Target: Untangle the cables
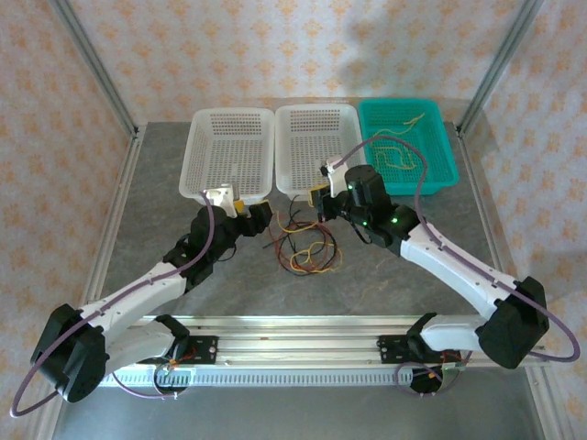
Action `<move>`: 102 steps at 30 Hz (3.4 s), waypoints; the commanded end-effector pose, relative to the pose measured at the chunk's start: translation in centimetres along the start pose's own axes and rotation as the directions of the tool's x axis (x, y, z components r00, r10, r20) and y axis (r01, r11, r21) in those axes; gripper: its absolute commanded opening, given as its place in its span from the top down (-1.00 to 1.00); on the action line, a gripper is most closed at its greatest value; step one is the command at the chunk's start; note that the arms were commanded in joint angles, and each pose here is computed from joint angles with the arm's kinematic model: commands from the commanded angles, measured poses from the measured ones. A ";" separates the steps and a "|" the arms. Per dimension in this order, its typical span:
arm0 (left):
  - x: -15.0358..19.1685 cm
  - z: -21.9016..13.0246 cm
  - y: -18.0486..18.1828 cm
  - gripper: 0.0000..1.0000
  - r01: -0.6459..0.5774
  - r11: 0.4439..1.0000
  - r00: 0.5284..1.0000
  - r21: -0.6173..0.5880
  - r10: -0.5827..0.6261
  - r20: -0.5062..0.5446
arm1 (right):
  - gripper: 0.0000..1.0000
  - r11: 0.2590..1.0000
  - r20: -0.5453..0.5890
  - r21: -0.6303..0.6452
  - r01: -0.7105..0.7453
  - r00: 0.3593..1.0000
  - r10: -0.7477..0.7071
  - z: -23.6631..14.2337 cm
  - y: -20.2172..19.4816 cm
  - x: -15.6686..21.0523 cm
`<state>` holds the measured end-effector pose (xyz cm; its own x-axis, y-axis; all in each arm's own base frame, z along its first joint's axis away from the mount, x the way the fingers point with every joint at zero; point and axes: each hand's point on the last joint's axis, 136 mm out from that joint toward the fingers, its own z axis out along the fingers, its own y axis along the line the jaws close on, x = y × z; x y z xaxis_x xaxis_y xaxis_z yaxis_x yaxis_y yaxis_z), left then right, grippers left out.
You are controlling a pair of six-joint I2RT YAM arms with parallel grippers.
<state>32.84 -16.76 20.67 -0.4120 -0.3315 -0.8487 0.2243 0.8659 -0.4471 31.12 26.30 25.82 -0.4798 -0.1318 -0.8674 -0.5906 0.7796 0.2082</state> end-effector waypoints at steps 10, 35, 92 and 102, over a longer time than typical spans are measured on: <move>-0.4 1.0 -3.8 -0.76 -0.064 0.980 0.998 0.188 0.067 -0.011 | 1.00 0.978 0.105 0.202 -0.052 0.994 0.031 -4.7 -3.9 1.7; 1.7 7.2 -15.0 -0.79 -0.114 0.944 0.986 0.310 0.144 -0.078 | 1.00 0.626 0.458 0.588 -0.512 0.849 0.264 -13.2 -18.1 1.9; -4.0 23.0 -18.0 -0.89 -0.150 0.964 0.989 0.219 0.148 0.029 | -0.01 -0.096 0.765 0.484 -0.870 0.367 0.530 0.5 -39.5 0.7; -5.0 19.9 -18.3 -0.89 -0.134 0.969 0.991 0.207 0.134 0.016 | -0.33 0.149 0.709 0.468 -0.871 0.471 0.525 -2.2 -35.9 -4.5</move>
<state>49.91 -39.11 23.39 -0.4000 -0.1789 -0.8989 0.4487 0.8169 -0.3623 53.65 -2.94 17.81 -0.0896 0.8151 -0.5724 0.7337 0.4426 0.5155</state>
